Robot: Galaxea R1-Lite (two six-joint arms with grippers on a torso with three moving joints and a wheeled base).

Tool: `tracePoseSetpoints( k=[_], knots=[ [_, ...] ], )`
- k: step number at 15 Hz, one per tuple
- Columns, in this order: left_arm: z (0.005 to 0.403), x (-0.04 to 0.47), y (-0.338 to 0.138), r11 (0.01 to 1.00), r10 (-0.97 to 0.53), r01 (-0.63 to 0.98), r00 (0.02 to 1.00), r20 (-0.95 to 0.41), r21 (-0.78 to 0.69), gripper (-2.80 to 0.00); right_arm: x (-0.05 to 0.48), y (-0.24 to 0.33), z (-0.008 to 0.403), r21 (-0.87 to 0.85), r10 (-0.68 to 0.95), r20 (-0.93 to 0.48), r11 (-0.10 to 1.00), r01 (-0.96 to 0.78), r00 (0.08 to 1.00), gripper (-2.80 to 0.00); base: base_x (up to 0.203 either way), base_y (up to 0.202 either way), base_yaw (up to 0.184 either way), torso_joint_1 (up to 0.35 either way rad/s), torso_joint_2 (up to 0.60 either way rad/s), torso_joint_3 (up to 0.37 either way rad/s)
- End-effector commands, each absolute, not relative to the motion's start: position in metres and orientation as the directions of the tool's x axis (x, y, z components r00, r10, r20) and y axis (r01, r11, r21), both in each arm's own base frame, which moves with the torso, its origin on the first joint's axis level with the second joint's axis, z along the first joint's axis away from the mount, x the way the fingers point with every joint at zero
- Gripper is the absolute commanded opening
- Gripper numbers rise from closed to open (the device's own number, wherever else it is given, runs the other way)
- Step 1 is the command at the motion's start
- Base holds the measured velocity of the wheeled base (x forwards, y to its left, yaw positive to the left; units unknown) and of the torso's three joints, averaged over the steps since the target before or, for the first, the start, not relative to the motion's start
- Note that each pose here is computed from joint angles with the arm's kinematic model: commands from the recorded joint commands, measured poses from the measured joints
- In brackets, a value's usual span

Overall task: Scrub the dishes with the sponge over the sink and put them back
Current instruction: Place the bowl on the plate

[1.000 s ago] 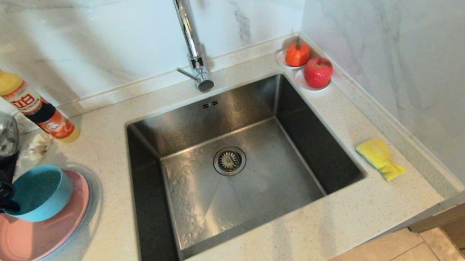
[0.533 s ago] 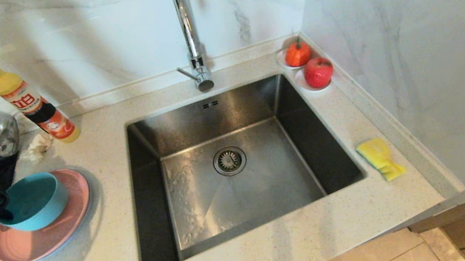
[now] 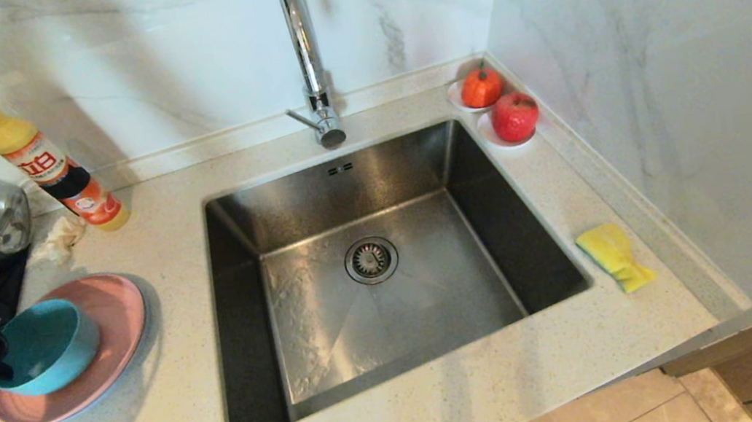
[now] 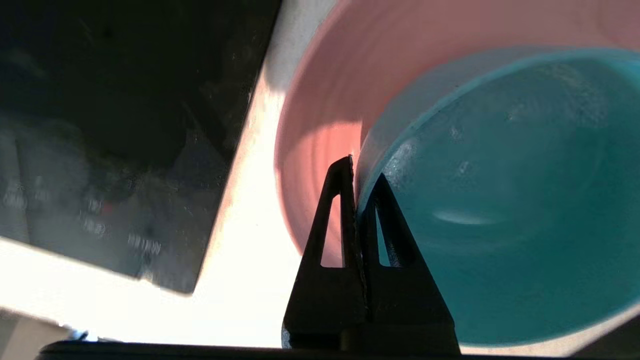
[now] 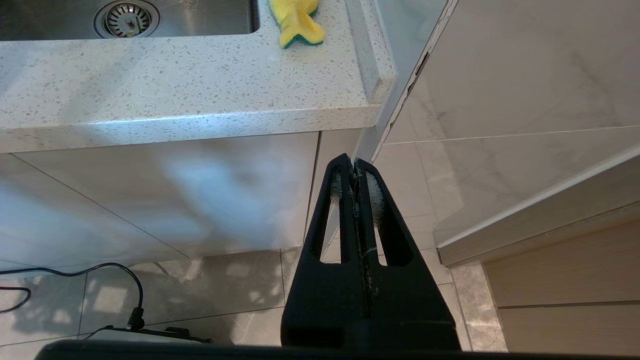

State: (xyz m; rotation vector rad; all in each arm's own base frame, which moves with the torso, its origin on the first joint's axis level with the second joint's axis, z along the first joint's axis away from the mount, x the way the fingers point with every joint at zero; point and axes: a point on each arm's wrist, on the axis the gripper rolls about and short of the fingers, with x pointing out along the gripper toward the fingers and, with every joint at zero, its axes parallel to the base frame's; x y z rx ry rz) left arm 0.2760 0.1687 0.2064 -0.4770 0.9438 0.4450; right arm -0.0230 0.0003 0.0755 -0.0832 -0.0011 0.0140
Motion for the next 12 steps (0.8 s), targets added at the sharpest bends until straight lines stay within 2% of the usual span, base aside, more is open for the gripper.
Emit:
tracePoseSetpoints(
  k=[1,12],
  knots=[
    [0.202,0.275,0.168,0.810,0.150,-0.553,0.520,-0.841,-0.197,-2.80,-0.023,0.000,0.075,-0.084,0.015,0.000,0.996,-0.014,1.000,-2.80,0.000,0.000,0.000,0.000,0.00,0.000],
    [0.211,0.271,0.163,0.811,0.127,-0.534,0.557,-0.821,-0.238,-2.80,-0.023,0.000,0.076,-0.084,0.014,0.002,0.996,-0.014,1.000,-2.80,0.000,0.000,0.000,0.000,0.00,0.000]
  ],
)
